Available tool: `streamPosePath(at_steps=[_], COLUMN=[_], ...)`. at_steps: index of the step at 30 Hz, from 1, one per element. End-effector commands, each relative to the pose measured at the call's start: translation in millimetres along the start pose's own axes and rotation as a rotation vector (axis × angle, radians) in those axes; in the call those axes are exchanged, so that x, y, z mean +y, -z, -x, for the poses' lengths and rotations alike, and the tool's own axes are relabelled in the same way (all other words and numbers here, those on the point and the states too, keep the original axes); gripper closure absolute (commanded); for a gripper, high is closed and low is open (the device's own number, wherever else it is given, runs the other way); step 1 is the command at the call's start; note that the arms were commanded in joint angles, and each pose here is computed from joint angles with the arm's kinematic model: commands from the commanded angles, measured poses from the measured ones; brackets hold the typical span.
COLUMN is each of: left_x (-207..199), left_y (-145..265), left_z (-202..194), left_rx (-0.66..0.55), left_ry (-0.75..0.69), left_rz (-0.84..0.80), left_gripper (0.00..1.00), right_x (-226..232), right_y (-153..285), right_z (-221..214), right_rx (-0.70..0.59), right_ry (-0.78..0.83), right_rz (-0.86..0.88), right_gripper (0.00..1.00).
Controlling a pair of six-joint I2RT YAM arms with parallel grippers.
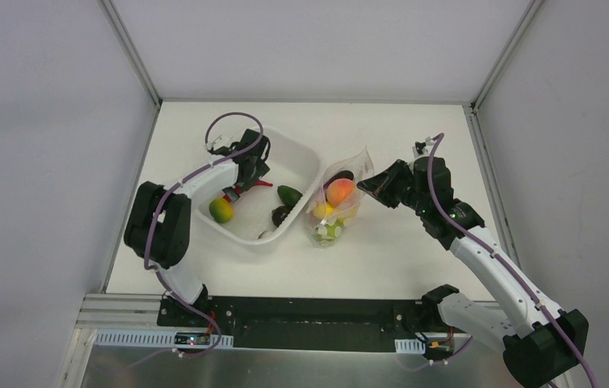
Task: Place the food in the zip-top bag and seal the zipper
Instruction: Pick up the fake vegetable from the bin.
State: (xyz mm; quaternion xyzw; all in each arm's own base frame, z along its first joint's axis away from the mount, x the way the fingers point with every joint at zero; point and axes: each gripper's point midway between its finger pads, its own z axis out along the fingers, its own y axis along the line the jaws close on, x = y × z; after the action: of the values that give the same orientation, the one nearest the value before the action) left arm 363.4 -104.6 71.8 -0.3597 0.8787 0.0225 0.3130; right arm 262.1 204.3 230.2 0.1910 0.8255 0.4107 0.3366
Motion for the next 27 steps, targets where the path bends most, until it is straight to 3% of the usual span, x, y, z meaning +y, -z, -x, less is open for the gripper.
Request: streamPosePath(at_steps=[1,5,20,27], left_x=[-20.1,-22.6,-8.6,-4.8], left_y=[0.6,-6.2,-19.9,-32.4], left_z=[37.6,39.5,9.7,-3.8], left_rx=[-0.13,-0.146,-0.04,-0.006], left_ry=[0.273,0.37,0.351,0.313], left_rz=[0.086,0.121,0.298,0.332], left_gripper=[0.08,0.1,0.17,0.34], right_x=[18.8,18.2,17.3,17.3], right_y=[3.6,1.9,1.7,3.9], right_z=[12.6,12.5,12.6,13.4], right_rx=[-0.039,-0.037,-0.038,-0.046], right_ry=[0.027,0.032,0.035,0.036], right_rz=[0.059,0.055,0.056,0.058], right_gripper=[1.0,1.0,1.0,1.0])
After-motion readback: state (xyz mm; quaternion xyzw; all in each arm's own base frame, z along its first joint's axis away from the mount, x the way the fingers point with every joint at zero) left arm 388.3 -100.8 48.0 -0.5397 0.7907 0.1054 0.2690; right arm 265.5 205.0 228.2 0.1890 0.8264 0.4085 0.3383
